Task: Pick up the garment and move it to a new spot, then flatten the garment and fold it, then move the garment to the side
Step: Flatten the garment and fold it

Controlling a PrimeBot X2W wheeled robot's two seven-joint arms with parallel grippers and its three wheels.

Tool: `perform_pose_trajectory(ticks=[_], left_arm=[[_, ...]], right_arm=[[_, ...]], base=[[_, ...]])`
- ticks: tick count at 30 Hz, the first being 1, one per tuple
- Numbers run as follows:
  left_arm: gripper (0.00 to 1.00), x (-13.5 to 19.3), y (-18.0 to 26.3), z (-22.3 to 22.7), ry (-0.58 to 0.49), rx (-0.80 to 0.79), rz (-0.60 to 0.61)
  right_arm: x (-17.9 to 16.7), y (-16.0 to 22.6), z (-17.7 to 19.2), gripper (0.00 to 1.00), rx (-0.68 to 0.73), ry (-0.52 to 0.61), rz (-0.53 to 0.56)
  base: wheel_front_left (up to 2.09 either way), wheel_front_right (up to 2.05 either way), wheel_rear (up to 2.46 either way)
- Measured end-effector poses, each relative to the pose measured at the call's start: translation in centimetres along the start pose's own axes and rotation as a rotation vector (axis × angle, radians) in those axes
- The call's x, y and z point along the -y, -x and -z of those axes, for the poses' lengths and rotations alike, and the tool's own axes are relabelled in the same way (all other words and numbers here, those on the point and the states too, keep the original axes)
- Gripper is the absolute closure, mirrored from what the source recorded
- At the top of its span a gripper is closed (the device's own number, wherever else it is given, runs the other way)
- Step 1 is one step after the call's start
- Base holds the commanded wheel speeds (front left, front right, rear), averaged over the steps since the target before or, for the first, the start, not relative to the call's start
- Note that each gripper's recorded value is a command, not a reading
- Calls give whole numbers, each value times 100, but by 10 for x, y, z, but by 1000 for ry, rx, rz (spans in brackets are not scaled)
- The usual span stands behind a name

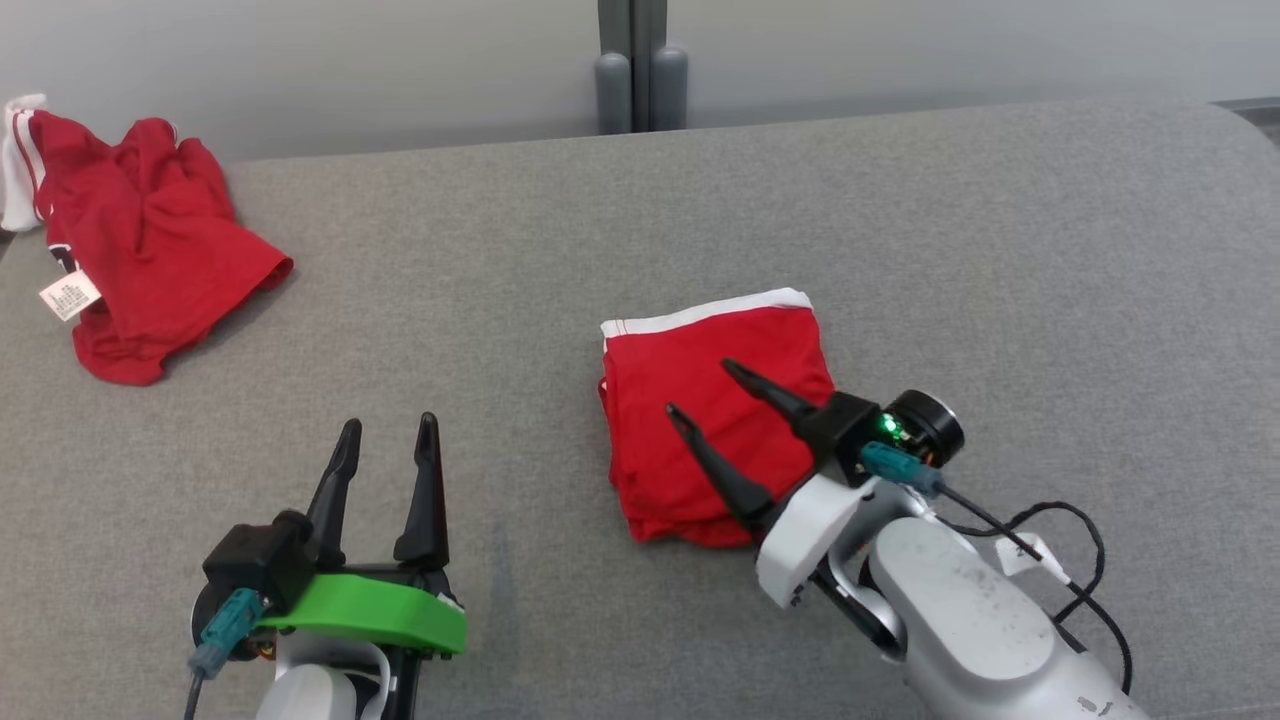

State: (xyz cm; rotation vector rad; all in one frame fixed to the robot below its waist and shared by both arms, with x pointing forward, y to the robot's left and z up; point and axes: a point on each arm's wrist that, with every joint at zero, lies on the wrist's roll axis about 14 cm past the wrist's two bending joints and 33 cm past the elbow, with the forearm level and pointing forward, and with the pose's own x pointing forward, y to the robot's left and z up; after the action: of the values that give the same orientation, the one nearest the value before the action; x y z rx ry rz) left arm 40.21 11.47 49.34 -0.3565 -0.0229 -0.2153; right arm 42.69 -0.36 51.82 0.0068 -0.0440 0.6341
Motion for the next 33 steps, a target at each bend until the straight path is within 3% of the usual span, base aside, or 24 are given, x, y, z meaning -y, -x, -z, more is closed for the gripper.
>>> perform_pose_trajectory(ticks=[9,17,33], left_arm=[[0,6,6,-3,-15,5,13],[0,3,17,4,-30,-16,0],[0,-13,39,17,-40,-58,-68]], right_arm=[[77,56,-17,0,86,-71,321],[113,112,-6,0,95,-123,517],[113,128,2,0,83,-131,550]], base=[[0,0,0],[0,0,0],[0,0,0]])
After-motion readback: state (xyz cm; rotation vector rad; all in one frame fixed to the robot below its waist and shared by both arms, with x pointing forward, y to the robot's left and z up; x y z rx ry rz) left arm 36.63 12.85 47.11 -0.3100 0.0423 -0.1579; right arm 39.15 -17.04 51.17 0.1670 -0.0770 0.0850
